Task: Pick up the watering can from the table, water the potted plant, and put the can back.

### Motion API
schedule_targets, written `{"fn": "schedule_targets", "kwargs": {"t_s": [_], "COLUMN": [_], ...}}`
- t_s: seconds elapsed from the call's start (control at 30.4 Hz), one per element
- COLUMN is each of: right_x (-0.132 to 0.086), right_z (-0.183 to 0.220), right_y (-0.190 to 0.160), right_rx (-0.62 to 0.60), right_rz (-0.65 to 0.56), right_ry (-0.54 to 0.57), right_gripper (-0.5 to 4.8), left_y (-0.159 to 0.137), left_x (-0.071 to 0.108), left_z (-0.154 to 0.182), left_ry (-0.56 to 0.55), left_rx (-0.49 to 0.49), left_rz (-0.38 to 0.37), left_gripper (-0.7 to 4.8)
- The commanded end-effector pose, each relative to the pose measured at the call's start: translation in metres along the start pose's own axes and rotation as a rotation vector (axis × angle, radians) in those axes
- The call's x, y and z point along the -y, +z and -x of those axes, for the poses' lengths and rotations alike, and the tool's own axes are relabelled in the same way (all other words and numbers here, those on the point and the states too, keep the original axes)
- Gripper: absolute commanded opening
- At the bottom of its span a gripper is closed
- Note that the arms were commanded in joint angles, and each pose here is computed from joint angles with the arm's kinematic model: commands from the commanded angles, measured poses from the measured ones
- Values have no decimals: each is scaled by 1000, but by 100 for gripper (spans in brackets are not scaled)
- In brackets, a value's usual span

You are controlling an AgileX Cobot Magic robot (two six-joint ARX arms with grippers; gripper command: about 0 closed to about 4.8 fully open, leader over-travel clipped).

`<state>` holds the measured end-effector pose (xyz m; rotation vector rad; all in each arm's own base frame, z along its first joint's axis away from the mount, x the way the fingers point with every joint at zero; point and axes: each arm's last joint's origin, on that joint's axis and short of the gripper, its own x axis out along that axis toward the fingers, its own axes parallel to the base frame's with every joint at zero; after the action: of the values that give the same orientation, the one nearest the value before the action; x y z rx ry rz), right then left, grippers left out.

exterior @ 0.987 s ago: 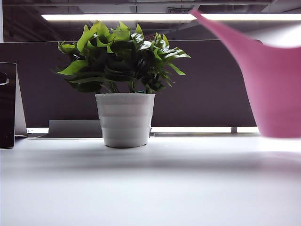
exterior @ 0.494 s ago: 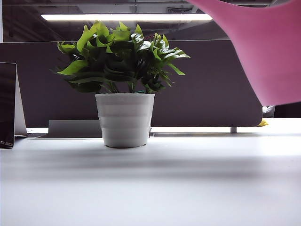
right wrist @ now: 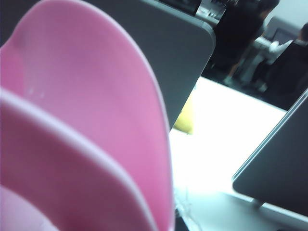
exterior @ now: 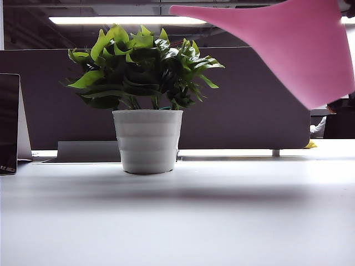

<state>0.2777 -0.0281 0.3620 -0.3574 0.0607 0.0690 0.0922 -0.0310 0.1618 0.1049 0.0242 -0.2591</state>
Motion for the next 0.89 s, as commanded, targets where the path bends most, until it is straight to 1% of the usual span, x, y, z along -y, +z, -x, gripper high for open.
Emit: {"fn": "schedule_targets", "kwargs": {"t_s": [0.03,0.16,0.33,0.69,0.89], "right_x": [9,14,19,23,24], "right_z": [7,11,15,19,19], "right_y": [30,43,56,68,72], "right_rx": [108,114,120,128,151], "right_rz": [41,88,147,288,318], "right_ry": [-40,-71,-81,-123,-154], "right_gripper": [-6,-6,-6,-6,-6], "left_y": [0,0,0,0,0], "left_x": [-2,-6,-6,-6,-6], "left_z": [0,0,0,0,0], "left_ry": [19,52,56,56,56], "left_rx": [3,0,0,-1,0], "left_rz": [1,3,3,3,2], "left_gripper": [-5,-5,-5,-5,-5]}}
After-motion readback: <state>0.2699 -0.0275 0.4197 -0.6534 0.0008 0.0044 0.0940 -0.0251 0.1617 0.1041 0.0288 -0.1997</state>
